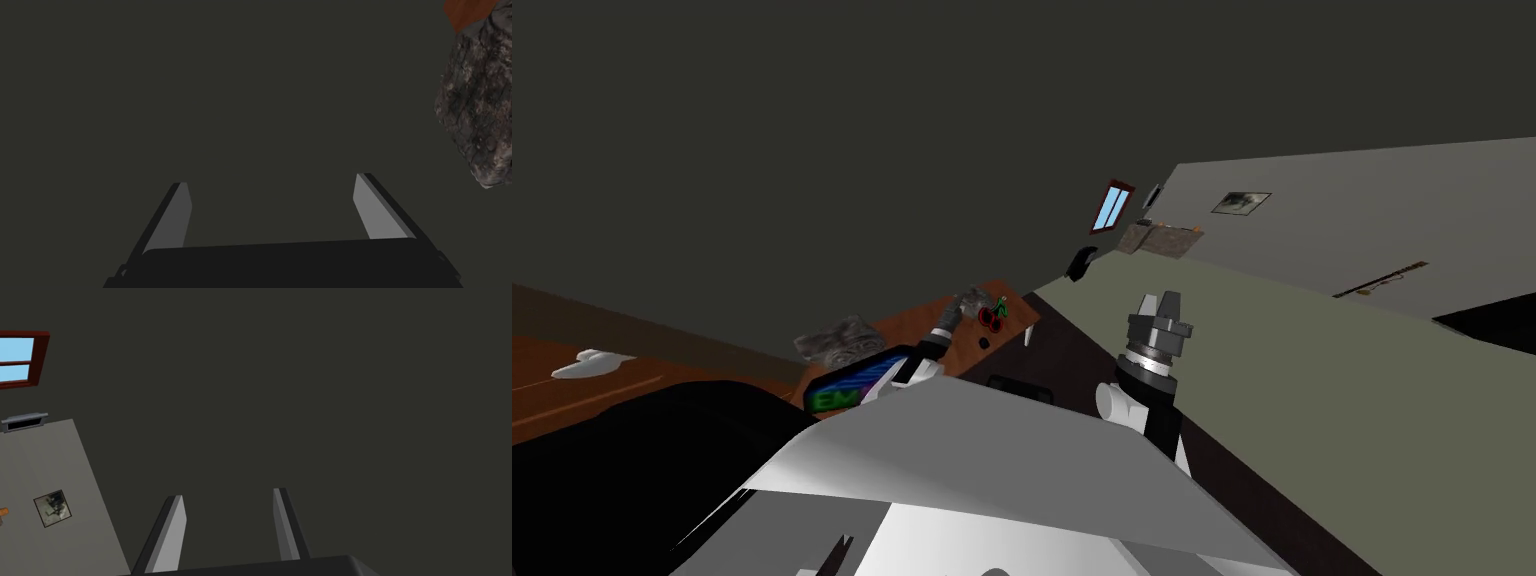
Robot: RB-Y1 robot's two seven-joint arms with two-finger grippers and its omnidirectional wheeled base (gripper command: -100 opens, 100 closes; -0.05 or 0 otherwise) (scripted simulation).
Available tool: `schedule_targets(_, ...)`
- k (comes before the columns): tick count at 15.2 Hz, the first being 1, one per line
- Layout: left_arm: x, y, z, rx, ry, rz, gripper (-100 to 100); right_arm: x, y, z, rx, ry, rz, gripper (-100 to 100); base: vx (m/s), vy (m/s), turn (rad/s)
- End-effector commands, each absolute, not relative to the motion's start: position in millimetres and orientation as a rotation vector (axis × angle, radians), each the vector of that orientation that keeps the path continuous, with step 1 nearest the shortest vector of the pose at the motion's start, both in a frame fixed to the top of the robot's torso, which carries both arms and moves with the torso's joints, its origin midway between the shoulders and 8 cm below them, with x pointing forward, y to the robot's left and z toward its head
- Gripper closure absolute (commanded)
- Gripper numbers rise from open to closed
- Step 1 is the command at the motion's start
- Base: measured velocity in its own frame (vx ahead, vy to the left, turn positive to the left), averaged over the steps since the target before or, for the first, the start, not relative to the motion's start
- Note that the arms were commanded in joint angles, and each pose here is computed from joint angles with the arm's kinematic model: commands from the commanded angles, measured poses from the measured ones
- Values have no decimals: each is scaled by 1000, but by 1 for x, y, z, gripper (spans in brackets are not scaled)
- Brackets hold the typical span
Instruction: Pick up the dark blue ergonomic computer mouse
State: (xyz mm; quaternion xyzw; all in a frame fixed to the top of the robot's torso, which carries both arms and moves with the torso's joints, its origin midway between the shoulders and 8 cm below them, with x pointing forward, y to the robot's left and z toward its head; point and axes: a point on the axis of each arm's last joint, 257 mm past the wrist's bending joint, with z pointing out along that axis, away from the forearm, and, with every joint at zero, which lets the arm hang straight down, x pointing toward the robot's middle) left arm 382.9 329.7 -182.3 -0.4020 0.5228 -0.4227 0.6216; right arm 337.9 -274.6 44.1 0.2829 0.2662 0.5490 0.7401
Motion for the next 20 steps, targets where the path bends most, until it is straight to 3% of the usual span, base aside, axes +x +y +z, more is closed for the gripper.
schedule_targets(1,380,343,-212,-979,1253,-926,-100,338,-275,44,621,584,1204,0,25,1,-281)
schedule_targets(20,288,436,-417,-1433,1526,-571,-100,338,-275,44,621,584,1204,0,22,7,-259)
